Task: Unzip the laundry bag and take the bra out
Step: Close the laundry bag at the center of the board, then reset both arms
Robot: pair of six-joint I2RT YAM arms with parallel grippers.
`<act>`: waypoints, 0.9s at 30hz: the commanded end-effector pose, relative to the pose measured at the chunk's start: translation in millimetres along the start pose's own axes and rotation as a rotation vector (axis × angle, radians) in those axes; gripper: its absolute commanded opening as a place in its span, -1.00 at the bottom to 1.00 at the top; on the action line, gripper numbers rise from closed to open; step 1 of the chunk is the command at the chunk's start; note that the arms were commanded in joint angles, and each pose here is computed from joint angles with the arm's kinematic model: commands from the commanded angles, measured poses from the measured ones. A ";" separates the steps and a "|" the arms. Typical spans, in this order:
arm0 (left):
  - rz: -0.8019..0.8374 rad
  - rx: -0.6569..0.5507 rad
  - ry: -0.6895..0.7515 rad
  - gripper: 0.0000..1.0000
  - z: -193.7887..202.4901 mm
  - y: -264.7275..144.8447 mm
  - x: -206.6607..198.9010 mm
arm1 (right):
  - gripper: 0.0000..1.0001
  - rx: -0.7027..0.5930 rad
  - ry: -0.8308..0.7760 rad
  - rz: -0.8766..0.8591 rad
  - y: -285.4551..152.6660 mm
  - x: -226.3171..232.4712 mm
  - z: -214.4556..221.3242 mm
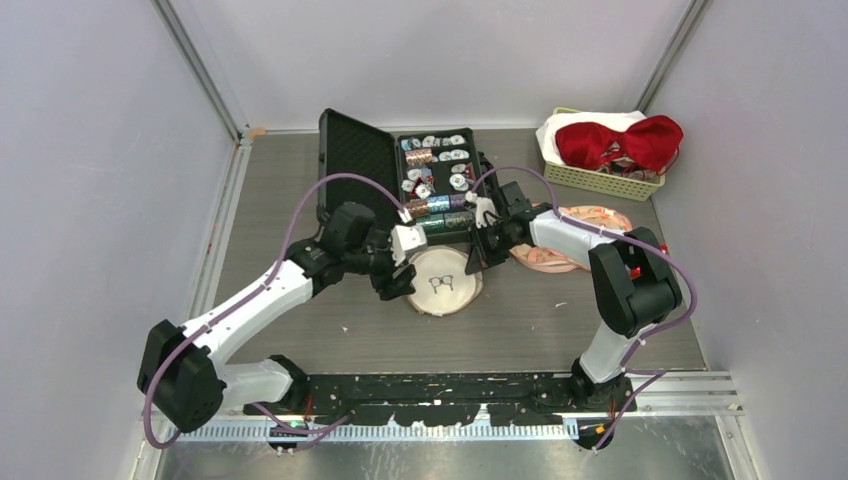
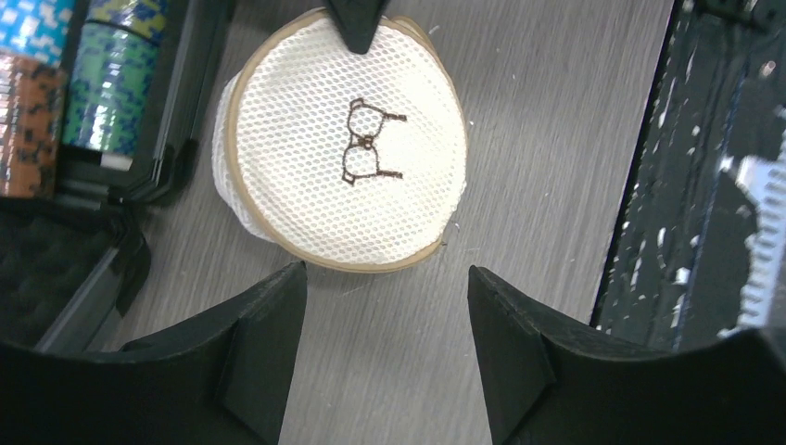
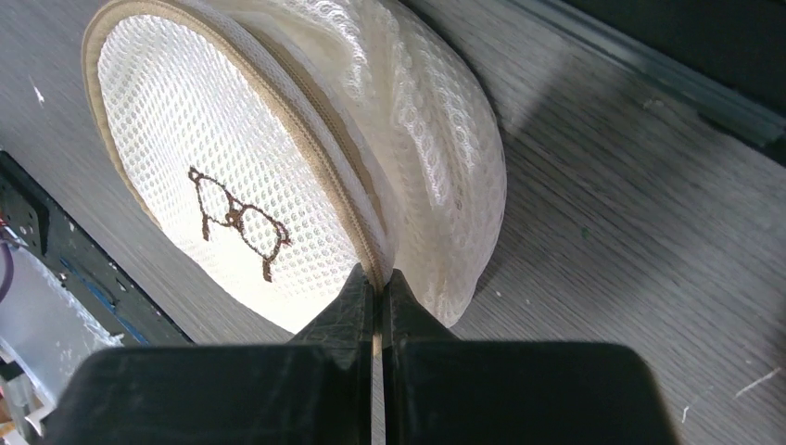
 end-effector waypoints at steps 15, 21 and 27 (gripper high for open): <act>0.077 0.048 0.258 0.26 0.8 106.8 7.4 | -0.98 0.022 0.107 0.067 -7.0 0.9 11.1; 0.088 0.117 0.199 0.29 12.2 129.0 15.1 | -0.74 0.006 0.109 0.049 -13.0 5.7 14.1; 0.187 0.221 0.091 0.29 35.7 131.3 0.6 | -0.17 -0.036 0.089 0.059 -29.5 9.7 6.9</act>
Point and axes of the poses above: each gripper's point midway between its finger pads, its own y axis out along the fingers, its own x axis along the line the jaws close on, z = x × y, the point moved 7 cm from there along -y, back along the fingers, and after that the axes turned 4 degrees about y, right-handed, at the moved point
